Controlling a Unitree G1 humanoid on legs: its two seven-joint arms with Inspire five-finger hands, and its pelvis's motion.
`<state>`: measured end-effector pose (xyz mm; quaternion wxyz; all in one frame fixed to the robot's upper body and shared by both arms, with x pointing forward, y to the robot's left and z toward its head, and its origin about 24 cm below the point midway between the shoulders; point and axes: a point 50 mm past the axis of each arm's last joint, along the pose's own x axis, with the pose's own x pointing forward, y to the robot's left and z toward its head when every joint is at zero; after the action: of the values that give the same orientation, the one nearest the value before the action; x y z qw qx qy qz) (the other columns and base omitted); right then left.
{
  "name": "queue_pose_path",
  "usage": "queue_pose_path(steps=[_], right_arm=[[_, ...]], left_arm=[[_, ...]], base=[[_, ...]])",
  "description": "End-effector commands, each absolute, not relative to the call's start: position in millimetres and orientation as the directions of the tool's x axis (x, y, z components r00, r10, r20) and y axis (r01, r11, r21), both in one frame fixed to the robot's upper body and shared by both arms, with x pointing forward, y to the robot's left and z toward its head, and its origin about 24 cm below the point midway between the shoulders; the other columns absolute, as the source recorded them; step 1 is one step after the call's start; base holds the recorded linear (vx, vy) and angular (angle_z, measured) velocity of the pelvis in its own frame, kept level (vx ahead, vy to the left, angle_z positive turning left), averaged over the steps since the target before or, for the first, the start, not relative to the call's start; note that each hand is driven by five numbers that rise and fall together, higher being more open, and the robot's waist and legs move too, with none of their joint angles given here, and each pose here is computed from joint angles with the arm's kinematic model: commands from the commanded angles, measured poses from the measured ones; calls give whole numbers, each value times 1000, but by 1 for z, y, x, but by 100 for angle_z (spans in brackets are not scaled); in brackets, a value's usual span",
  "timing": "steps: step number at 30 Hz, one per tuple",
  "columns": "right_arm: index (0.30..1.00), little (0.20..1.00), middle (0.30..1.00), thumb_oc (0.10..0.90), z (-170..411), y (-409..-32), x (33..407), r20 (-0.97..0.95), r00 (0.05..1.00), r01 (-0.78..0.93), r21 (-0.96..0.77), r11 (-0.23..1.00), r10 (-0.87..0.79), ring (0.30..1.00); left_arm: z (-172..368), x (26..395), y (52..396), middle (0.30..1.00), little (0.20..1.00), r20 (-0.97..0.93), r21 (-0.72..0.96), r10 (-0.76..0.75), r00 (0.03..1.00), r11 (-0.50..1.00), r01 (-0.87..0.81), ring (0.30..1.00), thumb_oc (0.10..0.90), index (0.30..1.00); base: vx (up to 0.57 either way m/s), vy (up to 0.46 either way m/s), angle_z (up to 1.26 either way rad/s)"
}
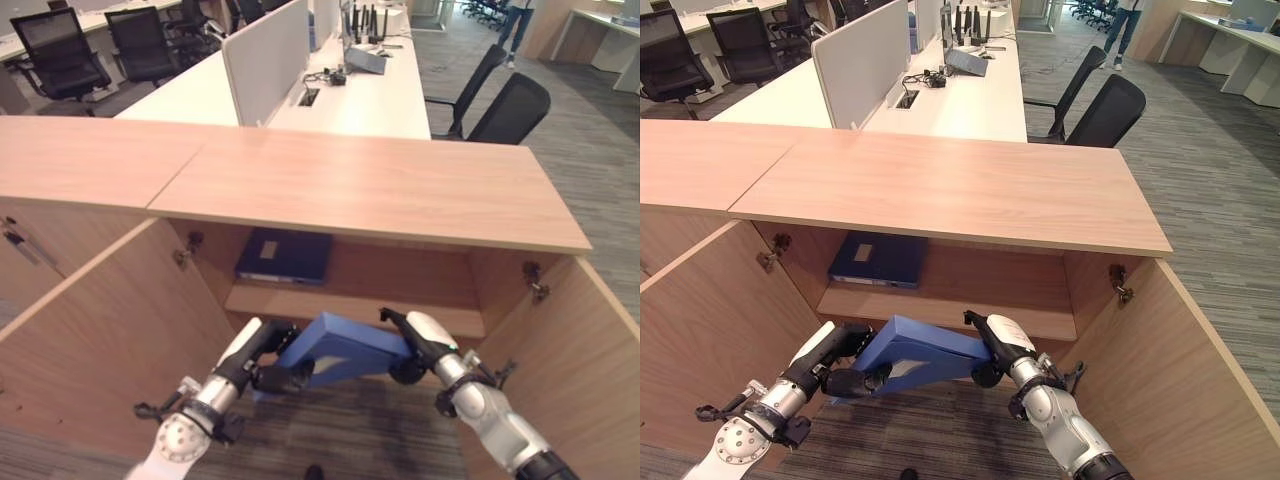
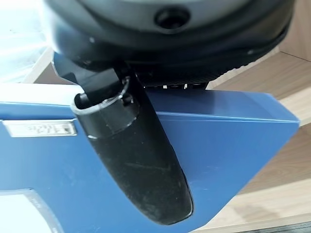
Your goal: Put the empty folder in the office cabinet
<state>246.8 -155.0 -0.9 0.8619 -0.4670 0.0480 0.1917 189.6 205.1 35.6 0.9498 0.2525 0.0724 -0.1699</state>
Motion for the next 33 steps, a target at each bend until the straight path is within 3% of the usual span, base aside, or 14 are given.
queue_pose_path(steps=[1, 5, 6, 7, 8, 15, 18, 25, 26, 27, 28, 33], right_arm=[[900, 900, 900, 800, 70, -125, 274, 103, 905, -139, -844, 518, 412, 900], [900, 900, 900, 800, 67, -116, 270, 79, 890, -213, -800, 561, 449, 900], [829, 829, 829, 753, 63, -115, 269, 55, 888, -247, -780, 575, 456, 829], [684, 684, 684, 656, 63, -116, 269, 55, 888, -247, -779, 576, 456, 684], [300, 300, 300, 400, 56, -115, 266, 18, 885, -304, -733, 608, 464, 300], [300, 300, 300, 400, 27, -115, 252, -112, 867, -469, -515, 718, 486, 300], [300, 300, 300, 400, 6, -111, 241, -185, 845, -535, -291, 793, 502, 300], [300, 300, 300, 400, -7, -111, 230, -239, 806, -579, -125, 806, 542, 300], [300, 300, 300, 400, -11, -114, 227, -252, 803, -575, -87, 814, 540, 300], [300, 300, 300, 400, -14, -117, 226, -264, 803, -565, -58, 823, 534, 300], [300, 300, 300, 400, -17, -121, 224, -277, 806, -553, -34, 833, 524, 300], [300, 300, 300, 400, -36, -160, 215, -389, 839, -428, -38, 903, 381, 300]], left_arm=[[96, 212, 184, 300, 300, 98, 507, -422, 901, 800, 320, 300, 400, 300], [96, 213, 183, 300, 300, 105, 498, -423, 900, 806, 321, 300, 400, 300], [99, 216, 181, 300, 300, 118, 499, -430, 895, 805, 321, 300, 400, 300], [99, 216, 181, 300, 300, 118, 500, -431, 895, 804, 321, 300, 400, 300], [102, 218, 175, 300, 300, 147, 442, -452, 880, 826, 350, 300, 400, 300], [123, 220, 160, 300, 300, 246, 324, -533, 810, 833, 449, 300, 400, 300], [122, 220, 157, 300, 300, 237, 269, -564, 791, 821, 504, 300, 400, 300], [115, 218, 158, 300, 300, 187, 254, -597, 780, 796, 549, 300, 400, 300], [113, 218, 159, 458, 458, 174, 245, -598, 782, 796, 554, 458, 505, 458], [111, 218, 160, 806, 806, 165, 239, -597, 785, 796, 556, 806, 737, 806], [108, 218, 162, 900, 900, 152, 228, -593, 791, 800, 556, 900, 800, 900], [58, 214, 180, 900, 900, -3, -35, -458, 889, 888, 458, 900, 800, 900]], base=[[0, 0, 0], [0, 0, 0], [0, 0, 0], [0, 0, 0], [0, 0, 0], [0, 0, 0], [0, 0, 0], [3, -28, 0], [1, -64, 1], [2, -94, 2], [-3, -102, 3], [-26, -167, 8]])
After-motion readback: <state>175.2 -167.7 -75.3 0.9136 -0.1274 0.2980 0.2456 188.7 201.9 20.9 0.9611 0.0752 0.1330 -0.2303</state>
